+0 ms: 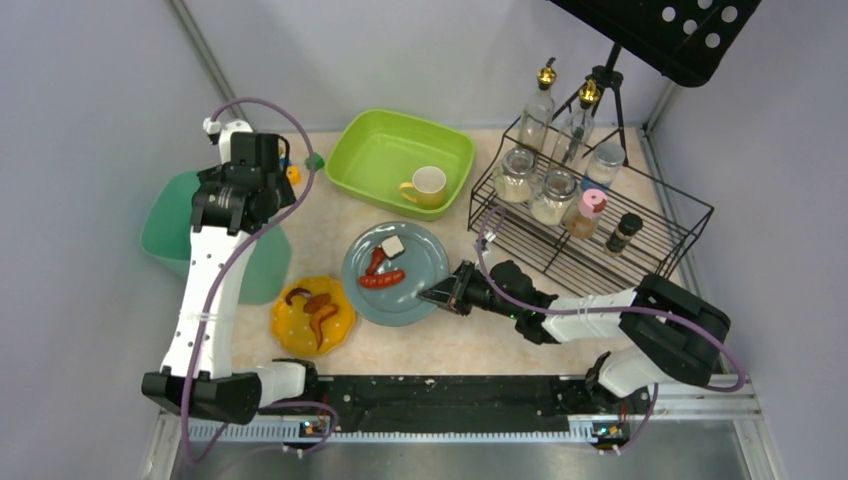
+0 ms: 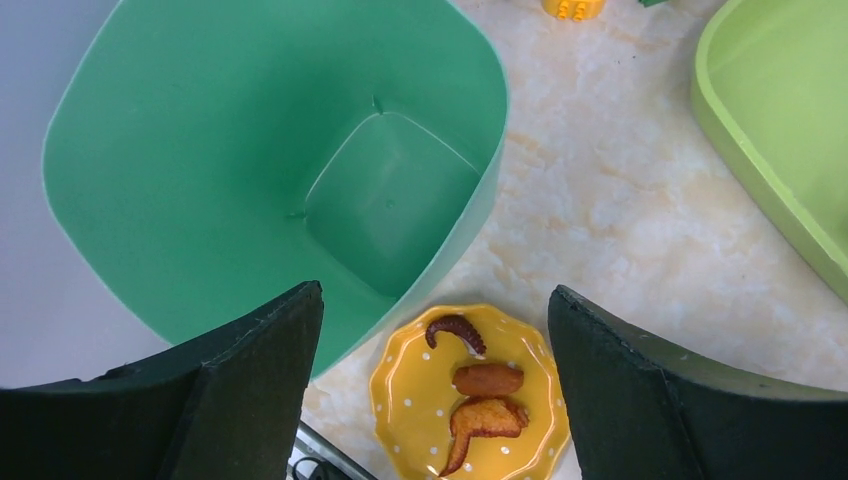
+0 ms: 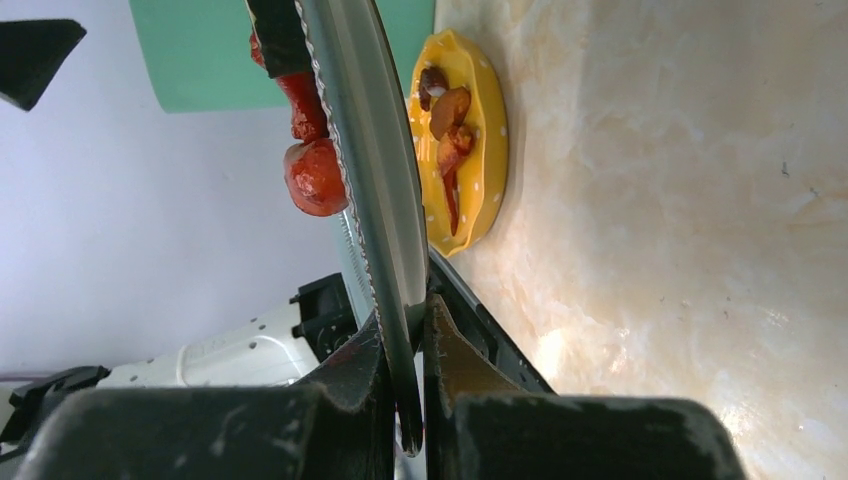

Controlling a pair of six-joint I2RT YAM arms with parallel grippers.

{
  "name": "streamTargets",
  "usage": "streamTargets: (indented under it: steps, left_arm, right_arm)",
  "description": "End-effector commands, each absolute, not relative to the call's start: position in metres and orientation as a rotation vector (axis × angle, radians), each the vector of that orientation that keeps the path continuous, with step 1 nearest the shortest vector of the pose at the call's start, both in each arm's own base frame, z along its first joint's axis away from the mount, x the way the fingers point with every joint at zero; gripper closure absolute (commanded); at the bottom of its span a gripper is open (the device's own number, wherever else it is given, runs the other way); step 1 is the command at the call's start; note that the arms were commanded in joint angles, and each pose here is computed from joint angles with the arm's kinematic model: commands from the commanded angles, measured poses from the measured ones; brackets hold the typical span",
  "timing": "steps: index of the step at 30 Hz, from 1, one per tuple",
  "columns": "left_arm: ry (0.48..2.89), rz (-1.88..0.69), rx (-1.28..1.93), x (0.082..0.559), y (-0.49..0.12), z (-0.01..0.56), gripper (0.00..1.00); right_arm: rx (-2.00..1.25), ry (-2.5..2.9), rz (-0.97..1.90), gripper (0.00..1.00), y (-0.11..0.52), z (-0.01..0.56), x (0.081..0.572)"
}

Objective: Clear the kitchen counter

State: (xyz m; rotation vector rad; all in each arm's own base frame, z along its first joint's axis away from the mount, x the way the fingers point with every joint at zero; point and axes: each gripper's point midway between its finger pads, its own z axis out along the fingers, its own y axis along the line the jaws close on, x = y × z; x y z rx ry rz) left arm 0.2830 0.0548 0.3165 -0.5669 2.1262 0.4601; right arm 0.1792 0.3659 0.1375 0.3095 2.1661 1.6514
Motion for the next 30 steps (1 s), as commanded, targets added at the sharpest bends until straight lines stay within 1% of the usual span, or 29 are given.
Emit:
streamTargets:
  steps: [1, 8, 12, 21, 25, 28, 30]
  left_arm:
    - [2.136, 0.457, -0.528, 0.306, 0.06, 0.323, 0.12]
    - [2.231, 0.483, -0.541, 0.322, 0.07, 0.295, 0.11]
    - [2.26, 0.485, -0.563, 0.323, 0.075, 0.283, 0.15]
    - [2.319, 0.441, -0.535, 0.325, 0.067, 0.265, 0.32]
    - [2.34, 0.429, -0.528, 0.326, 0.065, 0.258, 0.46]
    - [2.354, 0.431, -0.525, 0.326, 0.064, 0.254, 0.53]
    - [2.357, 0.428, -0.525, 0.325, 0.064, 0.252, 0.62]
  right_arm:
    - [0.172, 1.738, 1.954, 1.0, 0.375, 0.254, 0.184]
    - [0.179, 1.748, 1.988, 1.0, 0.373, 0.248, 0.187]
    - [0.172, 1.743, 2.001, 1.0, 0.37, 0.249, 0.189]
    - [0.175, 1.734, 2.013, 1.0, 0.364, 0.249, 0.19]
    - [0.18, 1.732, 2.021, 1.0, 0.362, 0.249, 0.188]
    - [0.184, 1.727, 2.024, 1.0, 0.36, 0.25, 0.188]
    - [0.187, 1.724, 2.023, 1.0, 0.358, 0.25, 0.187]
